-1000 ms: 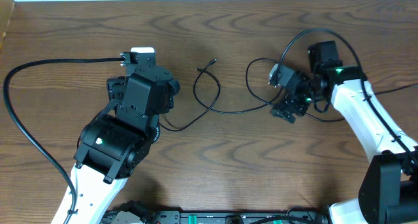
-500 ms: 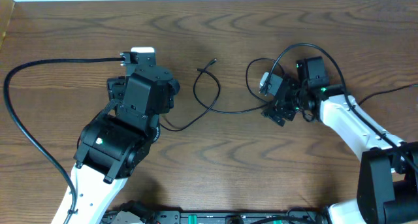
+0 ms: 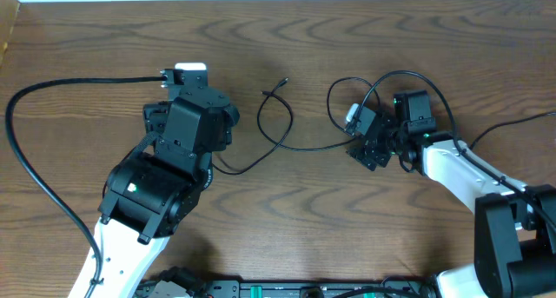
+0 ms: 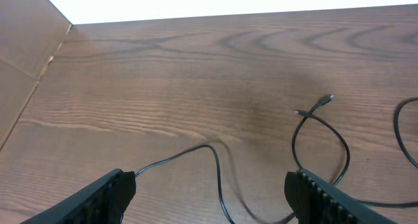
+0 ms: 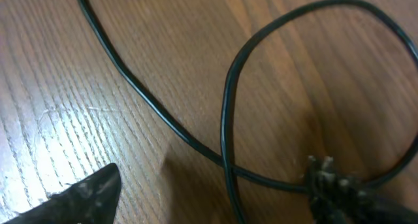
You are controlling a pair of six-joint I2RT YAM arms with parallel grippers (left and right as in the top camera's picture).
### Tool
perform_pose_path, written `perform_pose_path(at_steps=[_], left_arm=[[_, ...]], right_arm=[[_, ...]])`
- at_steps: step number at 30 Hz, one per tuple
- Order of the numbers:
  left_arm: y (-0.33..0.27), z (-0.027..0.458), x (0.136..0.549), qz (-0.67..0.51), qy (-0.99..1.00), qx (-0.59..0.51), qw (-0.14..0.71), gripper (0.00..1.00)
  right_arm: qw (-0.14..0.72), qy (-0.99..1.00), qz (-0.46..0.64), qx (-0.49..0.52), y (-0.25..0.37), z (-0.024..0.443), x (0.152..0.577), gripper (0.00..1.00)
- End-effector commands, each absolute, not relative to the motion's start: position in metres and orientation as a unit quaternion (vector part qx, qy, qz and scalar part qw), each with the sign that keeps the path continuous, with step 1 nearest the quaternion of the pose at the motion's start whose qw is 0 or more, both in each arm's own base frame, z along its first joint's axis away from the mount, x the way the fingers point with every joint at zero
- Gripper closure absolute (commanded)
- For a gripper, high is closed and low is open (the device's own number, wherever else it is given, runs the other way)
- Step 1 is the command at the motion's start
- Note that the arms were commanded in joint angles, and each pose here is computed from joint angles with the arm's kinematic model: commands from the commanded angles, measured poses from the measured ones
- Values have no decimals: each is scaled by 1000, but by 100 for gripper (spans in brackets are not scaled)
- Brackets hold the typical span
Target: Untangle cables
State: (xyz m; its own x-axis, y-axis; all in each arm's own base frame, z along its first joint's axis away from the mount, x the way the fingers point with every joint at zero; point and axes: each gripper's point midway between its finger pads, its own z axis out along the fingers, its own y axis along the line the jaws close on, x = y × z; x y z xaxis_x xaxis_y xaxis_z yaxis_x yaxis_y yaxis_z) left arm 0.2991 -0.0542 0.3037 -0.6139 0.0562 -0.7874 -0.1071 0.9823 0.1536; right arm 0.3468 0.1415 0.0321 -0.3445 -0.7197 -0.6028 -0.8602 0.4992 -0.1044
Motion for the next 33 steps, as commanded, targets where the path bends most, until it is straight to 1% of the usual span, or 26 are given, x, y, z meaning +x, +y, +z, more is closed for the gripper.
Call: perform_pose_path(at_steps=[1,3,6,10,12,13,14,17,24,27,30,33], left_arm=[[-56,305,300,84,894,-14,440,21],[-56,305,300,84,894,-14,440,21],[-56,305,300,84,894,-14,440,21],[-57,305,300,83,894,-14,439,21],[-58,305,300,80,895,-12,438,21],[-58,305,300,80,895,-12,438,21],[-58,305,300,80,895,-12,438,21],[-58,305,300,80,895,-12,438,21],[-58,305,300,79,895,-12,439,21],[-58,305,300,80,895,-12,439,21],[-58,305,300,80,895,-12,439,21],[-58,305,300,80,895,-12,439,21]], right_arm=[[276,819,133,-485,144,12,338,19],[261,824,137,-484,143,1,334,23],[234,832,146,-481,141,-19,327,27],[202,841,156,-477,139,-41,317,28],[189,844,160,-476,138,-50,313,33],[184,845,162,-475,138,-53,312,39],[178,847,164,-474,137,-57,309,49],[165,853,168,-466,136,-65,305,99],[155,884,179,-403,136,-66,306,99],[158,907,180,-345,135,-62,315,99],[174,930,182,-269,131,-49,332,99],[208,936,187,-212,125,-22,354,99]])
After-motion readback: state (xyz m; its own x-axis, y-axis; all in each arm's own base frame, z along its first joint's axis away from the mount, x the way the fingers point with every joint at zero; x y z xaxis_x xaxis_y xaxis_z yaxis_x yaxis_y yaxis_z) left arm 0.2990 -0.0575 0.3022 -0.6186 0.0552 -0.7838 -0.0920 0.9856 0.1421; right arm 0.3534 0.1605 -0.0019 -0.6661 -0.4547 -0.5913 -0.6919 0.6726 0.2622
